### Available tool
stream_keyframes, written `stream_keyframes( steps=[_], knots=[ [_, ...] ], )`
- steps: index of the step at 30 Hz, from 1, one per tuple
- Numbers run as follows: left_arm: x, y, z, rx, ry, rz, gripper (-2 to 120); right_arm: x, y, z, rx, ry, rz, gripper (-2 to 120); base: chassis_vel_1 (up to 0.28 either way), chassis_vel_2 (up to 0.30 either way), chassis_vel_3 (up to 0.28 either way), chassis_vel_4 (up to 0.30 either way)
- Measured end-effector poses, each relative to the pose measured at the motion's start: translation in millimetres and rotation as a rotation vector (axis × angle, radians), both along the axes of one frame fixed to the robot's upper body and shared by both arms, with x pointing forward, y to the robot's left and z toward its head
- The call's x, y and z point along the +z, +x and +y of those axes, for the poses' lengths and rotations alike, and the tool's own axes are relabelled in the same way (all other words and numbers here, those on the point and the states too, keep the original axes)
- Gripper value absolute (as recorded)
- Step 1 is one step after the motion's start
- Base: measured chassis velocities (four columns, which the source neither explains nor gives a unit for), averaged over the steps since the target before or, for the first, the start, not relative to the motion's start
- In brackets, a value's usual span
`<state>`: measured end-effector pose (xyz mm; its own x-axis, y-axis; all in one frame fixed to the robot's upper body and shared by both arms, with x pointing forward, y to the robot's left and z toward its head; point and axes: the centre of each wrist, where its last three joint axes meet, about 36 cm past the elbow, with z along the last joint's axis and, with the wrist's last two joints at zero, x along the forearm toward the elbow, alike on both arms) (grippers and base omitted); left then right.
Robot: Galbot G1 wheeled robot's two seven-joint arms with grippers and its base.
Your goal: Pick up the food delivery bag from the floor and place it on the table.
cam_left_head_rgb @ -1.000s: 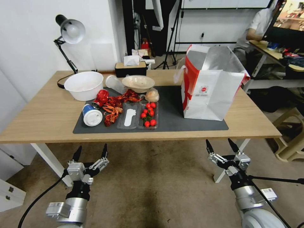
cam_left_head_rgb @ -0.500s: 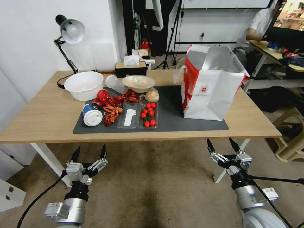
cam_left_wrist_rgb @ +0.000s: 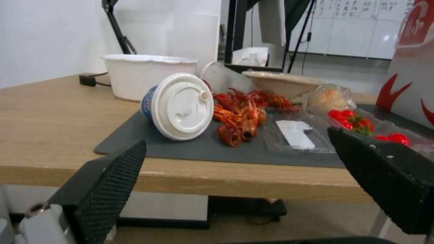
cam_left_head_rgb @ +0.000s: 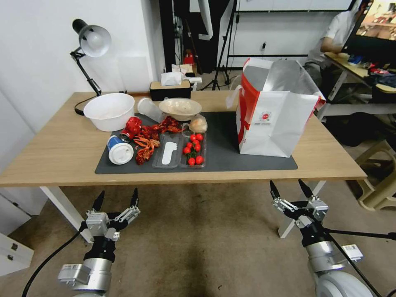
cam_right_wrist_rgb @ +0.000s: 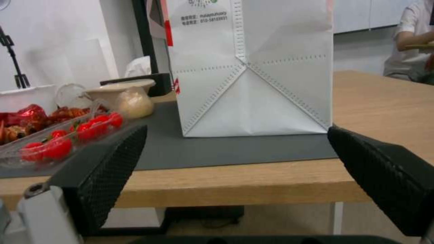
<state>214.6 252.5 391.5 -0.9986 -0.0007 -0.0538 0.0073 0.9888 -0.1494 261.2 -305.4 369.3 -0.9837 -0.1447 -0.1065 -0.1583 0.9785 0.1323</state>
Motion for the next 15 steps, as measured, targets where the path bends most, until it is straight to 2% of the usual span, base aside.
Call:
stream_keyframes(
  steps=[15],
  knots=[
    [0.1,0.0,-0.2,0.0,-0.001,0.0,100,0.3,0.1,0.1,0.0,0.0,-0.001,100,0.0,0.0,0.0,0.0]
  ],
)
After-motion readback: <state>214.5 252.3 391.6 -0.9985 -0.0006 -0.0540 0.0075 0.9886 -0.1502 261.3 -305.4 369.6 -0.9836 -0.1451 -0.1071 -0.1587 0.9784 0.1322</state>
